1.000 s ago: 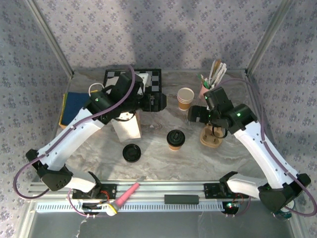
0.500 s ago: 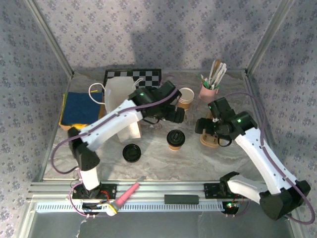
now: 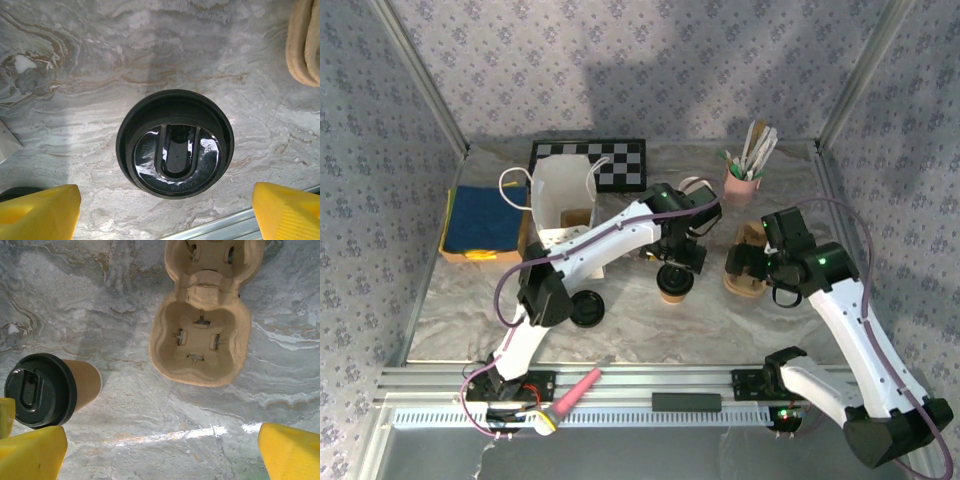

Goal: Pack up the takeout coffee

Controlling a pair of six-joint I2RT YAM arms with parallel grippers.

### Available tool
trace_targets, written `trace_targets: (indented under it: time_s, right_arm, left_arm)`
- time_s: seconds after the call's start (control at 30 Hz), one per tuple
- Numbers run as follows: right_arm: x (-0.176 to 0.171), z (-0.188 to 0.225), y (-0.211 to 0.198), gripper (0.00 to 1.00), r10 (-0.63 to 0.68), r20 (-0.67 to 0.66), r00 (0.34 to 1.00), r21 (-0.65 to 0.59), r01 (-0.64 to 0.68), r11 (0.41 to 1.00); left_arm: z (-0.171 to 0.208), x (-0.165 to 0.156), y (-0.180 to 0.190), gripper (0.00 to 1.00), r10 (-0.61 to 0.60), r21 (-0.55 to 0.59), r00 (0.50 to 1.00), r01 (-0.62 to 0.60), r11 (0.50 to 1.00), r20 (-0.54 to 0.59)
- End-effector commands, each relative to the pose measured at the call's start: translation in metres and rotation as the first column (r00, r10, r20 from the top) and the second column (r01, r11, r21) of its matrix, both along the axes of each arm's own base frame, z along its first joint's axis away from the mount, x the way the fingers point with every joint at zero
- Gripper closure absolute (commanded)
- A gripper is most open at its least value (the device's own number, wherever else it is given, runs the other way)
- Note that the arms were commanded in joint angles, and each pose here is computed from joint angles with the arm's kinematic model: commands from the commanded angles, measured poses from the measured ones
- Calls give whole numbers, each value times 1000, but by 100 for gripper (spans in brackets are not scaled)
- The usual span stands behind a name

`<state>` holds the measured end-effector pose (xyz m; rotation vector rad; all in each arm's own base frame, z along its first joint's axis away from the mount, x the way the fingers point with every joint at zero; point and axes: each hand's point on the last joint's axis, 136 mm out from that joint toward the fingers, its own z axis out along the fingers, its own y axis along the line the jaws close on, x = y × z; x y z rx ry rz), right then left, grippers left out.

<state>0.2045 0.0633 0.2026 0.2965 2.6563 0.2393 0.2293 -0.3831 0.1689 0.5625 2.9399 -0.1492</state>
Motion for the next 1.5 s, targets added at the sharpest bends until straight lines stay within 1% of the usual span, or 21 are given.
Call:
trace_targets:
  time_s: [0.0,0.13,0.27,0.5,0.93,1.23,1.47]
  right_arm:
    - [-6,-4,-1,0,17,-13,1000,5,-17,1000]
    - [-8,-3,-2,0,29,-13,999,-2,-29,1000]
    - [-9,-3,-3,0,35,-13,999,-4,-35,999]
    - [-9,-6,-4,0,24,-16,1000,7,-24,1000]
    - [-10,-7,-4,0,13,-11,1000,11,-13,1000]
    - [-10,-8,-5,0,11,-10,1000,13,-10,1000]
    - [-11,-11,-5,0,5,-14,1000,16,-5,1000]
  left_arm:
    - [-2,-13,0,13,-22,33,999,23,999,-39]
    - [-14,-13,-7,15,-27,35,999,29,999,-46]
    - [-27,-14,-5,16,-32,59,998,36,998,-55]
    - [-36,-18,-6,19,-41,55,996,45,997,-82]
    - [-48,-19,-4,20,-42,83,992,52,995,-118]
    - [-51,-16,0,21,-38,105,992,50,993,-116]
    - [-37,-11,0,21,-40,106,996,49,993,-82]
